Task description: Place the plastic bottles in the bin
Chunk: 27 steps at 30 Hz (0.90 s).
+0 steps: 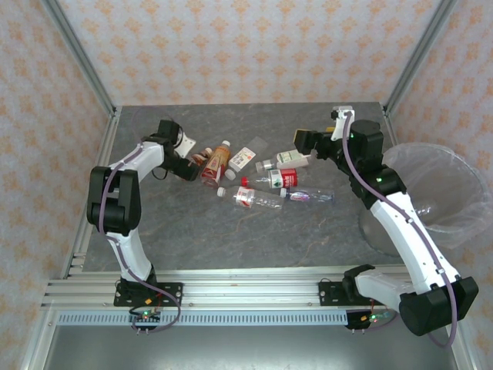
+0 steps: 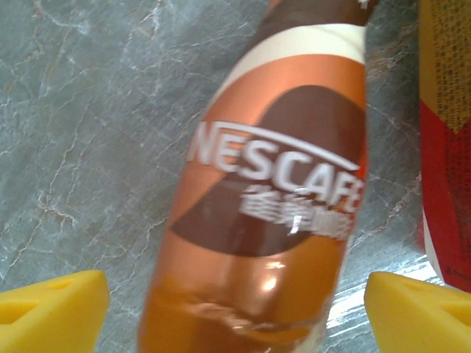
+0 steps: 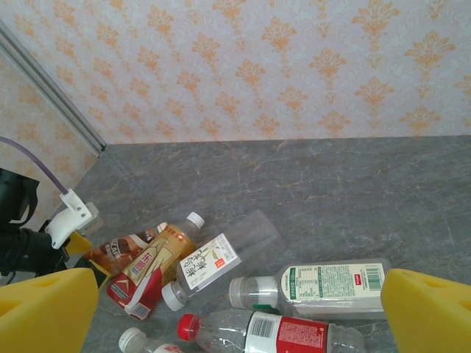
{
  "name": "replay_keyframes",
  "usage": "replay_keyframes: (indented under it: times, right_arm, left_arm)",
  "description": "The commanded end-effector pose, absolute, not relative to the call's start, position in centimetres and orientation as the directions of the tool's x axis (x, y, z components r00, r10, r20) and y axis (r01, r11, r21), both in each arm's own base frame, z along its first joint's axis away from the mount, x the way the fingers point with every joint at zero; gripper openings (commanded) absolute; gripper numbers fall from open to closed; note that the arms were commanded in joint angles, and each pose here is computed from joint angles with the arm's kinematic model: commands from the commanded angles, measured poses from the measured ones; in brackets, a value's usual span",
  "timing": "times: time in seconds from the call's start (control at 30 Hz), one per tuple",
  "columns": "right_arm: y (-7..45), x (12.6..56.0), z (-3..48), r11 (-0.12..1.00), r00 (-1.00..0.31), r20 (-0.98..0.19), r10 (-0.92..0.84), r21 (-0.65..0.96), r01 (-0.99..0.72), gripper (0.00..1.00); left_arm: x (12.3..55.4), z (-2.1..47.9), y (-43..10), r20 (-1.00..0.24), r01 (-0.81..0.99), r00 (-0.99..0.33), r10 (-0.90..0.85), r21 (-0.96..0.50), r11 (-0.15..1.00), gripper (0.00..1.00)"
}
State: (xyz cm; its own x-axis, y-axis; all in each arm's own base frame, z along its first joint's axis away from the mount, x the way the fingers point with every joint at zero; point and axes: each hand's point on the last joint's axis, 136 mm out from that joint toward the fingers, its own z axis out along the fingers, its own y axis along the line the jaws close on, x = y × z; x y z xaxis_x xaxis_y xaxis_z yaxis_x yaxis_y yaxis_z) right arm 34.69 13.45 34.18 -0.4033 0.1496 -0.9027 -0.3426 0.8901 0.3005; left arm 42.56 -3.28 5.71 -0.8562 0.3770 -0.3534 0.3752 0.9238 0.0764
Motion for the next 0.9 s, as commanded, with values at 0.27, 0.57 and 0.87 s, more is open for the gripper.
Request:
replay_keyframes:
  times: [0.27,0.57,0.87]
  right_arm:
    - [12.6,34.5,34.1,0.914,-0.374,-0.918,0.134,0.261,-0.311,0.99]
    - [12.5,34.5,34.0,0.916,-0.368,-0.920,0.134,0.257,-0.308,0.99]
    - [12.5,34.4,33.9,0.917,-0.367,-0.921,0.134,0.255,-0.306,0.99]
  left_arm:
    - [41.5,2.1,-3.1,-0.169,0.443,-0.870,0.464,0.148,0.884,0.84]
    - [41.6,2.1,-3.0,-0.173,0.436,-0.872,0.458,0.153,0.887,0.74]
    - [41.7,3.6,-4.6,-0.269,0.412,-0.871,0.412,0.058,0.909,0.59]
